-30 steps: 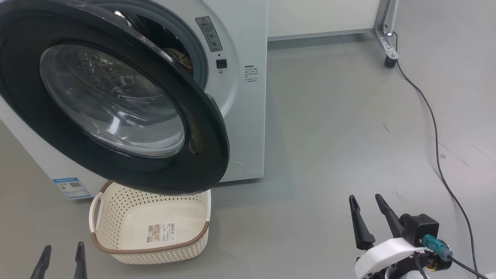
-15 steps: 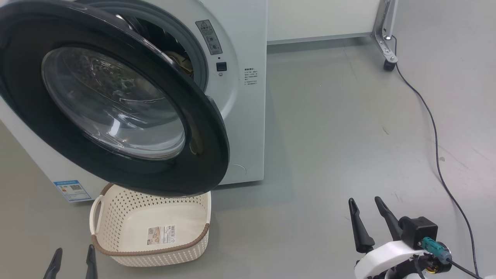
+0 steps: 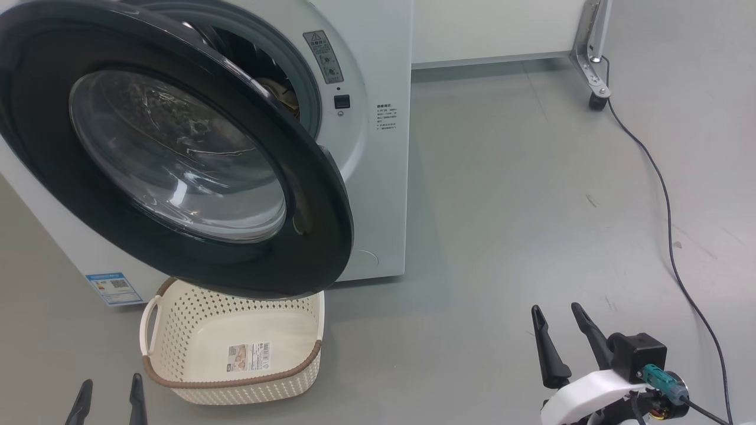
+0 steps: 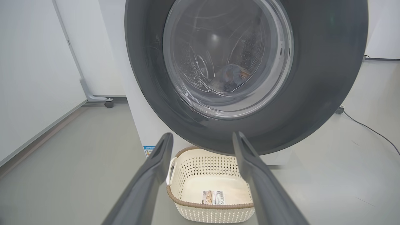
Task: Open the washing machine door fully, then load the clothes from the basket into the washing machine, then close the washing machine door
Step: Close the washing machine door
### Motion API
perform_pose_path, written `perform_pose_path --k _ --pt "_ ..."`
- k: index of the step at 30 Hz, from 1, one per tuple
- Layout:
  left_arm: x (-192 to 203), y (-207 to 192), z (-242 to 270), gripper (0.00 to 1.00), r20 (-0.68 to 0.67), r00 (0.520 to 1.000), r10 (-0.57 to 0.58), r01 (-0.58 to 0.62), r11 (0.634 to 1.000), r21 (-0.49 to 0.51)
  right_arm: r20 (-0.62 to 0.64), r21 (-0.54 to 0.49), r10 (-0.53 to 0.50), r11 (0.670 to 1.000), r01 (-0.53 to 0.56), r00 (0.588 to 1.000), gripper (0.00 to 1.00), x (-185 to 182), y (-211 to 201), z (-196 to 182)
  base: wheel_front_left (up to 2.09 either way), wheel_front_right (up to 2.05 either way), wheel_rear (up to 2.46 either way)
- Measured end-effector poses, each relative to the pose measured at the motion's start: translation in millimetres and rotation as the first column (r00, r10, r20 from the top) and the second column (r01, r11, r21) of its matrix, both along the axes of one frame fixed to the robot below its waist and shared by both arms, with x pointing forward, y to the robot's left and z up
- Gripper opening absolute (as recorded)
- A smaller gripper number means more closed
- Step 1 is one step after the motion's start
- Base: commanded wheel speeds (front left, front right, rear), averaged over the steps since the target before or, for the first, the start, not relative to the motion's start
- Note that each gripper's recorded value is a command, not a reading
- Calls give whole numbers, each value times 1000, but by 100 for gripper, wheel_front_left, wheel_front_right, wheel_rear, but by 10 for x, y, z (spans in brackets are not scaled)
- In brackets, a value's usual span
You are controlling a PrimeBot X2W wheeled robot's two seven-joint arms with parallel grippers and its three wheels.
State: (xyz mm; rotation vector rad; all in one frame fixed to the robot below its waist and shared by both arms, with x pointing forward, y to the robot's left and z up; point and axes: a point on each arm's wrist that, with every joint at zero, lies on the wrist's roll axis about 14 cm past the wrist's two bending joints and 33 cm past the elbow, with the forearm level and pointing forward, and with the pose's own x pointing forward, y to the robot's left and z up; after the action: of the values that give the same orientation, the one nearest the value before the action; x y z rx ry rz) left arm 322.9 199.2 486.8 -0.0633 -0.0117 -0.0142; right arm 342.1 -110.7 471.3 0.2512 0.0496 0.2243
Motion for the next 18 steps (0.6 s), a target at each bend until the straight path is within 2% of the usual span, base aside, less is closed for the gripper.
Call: perform_pose_path --k 1,2,3,8,13,18 --pt "-1 -3 -1 100 0 1000 0 0 1000 1 0 0 0 1000 0 1000 59 0 1 -1 0 0 0" --pt "-2 -7 -1 100 0 1000 0 0 1000 3 -1 0 1 1000 -1 1000 24 -1 2 -4 0 0 0" --pt "-3 -11 -1 100 0 1000 -1 1 1000 4 -1 -1 1 1000 -1 1000 0 0 4 -5 0 0 0" --pt "-7 -18 1 100 2 1000 -6 6 1000 -1 0 -9 7 1000 -7 1000 0 1 16 -6 0 0 0" --pt "-6 -4 12 100 7 1000 3 -3 1000 -5 62 6 -6 1000 6 998 0 58 -16 197 0 0 0" --pt "-3 4 17 100 9 1000 8 -8 1000 -15 220 54 2 998 -14 976 0 191 41 735 0 0 0"
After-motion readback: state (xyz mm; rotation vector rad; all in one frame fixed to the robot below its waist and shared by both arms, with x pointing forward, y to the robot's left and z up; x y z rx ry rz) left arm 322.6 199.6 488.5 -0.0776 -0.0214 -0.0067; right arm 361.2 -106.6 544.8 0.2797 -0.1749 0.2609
